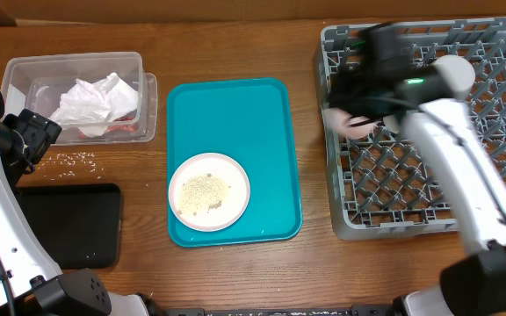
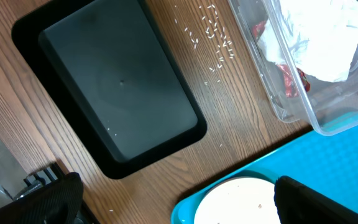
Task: Sort waste into correct bins and load items into the dishwasher
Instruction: 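Grip the small white bowl and carry it to the rack, then lower the small bowl into the rack and open the right gripper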
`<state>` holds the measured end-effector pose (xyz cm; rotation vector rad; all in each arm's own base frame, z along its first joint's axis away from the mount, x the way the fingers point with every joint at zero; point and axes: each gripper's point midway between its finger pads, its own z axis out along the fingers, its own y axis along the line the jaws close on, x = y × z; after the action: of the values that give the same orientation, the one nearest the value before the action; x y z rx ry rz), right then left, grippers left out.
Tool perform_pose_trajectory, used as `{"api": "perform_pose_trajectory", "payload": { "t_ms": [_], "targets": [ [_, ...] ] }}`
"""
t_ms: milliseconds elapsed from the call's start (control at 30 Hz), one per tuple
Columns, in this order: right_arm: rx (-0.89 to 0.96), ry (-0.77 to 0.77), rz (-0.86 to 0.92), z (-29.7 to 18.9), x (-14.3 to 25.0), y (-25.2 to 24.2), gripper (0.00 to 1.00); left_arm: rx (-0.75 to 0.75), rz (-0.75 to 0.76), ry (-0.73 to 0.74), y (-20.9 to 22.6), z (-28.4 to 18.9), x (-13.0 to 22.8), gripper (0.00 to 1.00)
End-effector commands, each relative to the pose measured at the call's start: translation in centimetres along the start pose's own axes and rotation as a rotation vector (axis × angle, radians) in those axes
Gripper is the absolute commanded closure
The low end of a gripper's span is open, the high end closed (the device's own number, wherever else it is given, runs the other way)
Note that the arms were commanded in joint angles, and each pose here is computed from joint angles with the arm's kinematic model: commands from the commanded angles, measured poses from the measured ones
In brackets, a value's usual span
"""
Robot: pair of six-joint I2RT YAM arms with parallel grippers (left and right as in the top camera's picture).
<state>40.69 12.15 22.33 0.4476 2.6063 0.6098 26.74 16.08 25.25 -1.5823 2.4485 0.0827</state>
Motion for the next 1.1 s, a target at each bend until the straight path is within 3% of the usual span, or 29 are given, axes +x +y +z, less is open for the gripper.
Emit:
{"api": "perform_pose_trajectory", "payload": {
  "t_ms": [0, 300, 600, 833, 1067],
  "targets": [
    [-0.191, -0.005, -0.086, -4.1, -1.9, 0.1, 0.96, 0.001, -0.016, -0.011, 0.2, -0.4, 0.0, 0.0],
    [-0.302, 0.045, 0.063, -5.5, -3.7, -9.4, 0.96, 0.001, -0.016, -0.011, 0.2, -0.4, 0.0, 0.0],
    [-0.549, -0.038, 0.144, -8.0, -5.5, -13.2, 0.96, 0.001, -0.016, -0.011, 0.2, -0.4, 0.0, 0.0],
    [-0.688, 0.046, 0.246, -5.1, -5.2, -15.0, 0.96, 0.001, -0.016, -0.011, 0.2, -0.4, 0.0, 0.0],
    [-0.656, 0.081, 0.329, -4.3, -4.6, -16.7, 0.96, 0.001, -0.016, -0.011, 0.2, -0.4, 0.0, 0.0]
  ]
}}
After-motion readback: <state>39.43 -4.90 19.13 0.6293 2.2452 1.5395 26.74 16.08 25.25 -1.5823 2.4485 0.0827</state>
